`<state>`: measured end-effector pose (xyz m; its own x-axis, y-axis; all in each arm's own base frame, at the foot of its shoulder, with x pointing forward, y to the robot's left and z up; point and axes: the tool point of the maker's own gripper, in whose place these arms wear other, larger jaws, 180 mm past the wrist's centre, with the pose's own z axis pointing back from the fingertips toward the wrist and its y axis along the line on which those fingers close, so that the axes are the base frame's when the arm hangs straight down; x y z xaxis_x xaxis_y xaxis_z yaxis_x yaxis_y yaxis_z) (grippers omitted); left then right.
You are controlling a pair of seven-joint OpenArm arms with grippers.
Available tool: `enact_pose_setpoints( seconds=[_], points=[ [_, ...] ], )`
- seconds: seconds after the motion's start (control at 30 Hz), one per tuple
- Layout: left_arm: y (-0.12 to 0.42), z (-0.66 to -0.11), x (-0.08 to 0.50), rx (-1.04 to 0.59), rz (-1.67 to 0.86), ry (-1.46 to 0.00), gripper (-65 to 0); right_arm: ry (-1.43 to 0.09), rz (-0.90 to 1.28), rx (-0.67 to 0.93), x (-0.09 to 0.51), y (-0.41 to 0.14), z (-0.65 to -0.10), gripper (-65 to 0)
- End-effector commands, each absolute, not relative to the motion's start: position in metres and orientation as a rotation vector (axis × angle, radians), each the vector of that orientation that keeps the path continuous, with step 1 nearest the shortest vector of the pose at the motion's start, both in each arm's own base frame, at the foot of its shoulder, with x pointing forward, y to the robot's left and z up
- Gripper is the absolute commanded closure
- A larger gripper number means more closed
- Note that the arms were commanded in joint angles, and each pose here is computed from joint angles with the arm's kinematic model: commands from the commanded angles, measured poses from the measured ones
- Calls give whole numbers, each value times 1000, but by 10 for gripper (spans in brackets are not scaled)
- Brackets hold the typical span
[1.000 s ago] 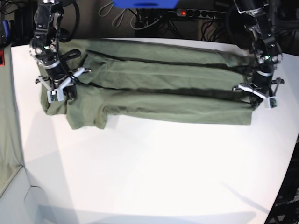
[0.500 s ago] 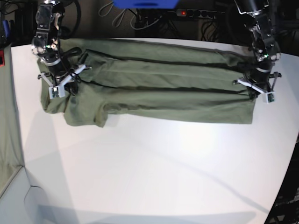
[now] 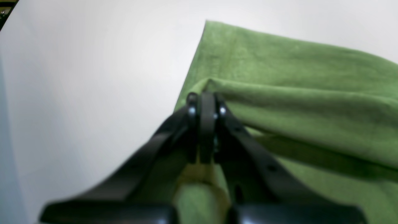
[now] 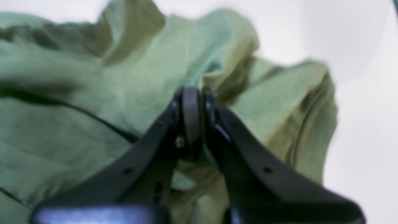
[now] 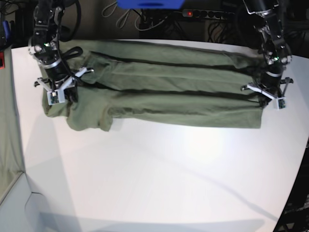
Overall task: Layout the t-shirt on the table in an organized manner, then fold the t-shirt properly
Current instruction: 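Hold the folded edge with both grippers and adjust it flat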
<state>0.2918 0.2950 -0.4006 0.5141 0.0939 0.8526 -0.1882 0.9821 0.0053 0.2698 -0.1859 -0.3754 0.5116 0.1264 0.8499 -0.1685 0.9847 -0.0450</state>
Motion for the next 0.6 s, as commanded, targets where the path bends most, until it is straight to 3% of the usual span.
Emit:
enact_pose_setpoints(
  seconds=[0.0, 0.57],
  points=[
    [301, -384, 300, 117, 160, -1071, 0, -1069, 187, 48, 272, -185, -361, 0],
    [316, -378, 299, 152, 143, -1071, 0, -1063, 214, 38, 251, -181, -353, 0]
  ],
)
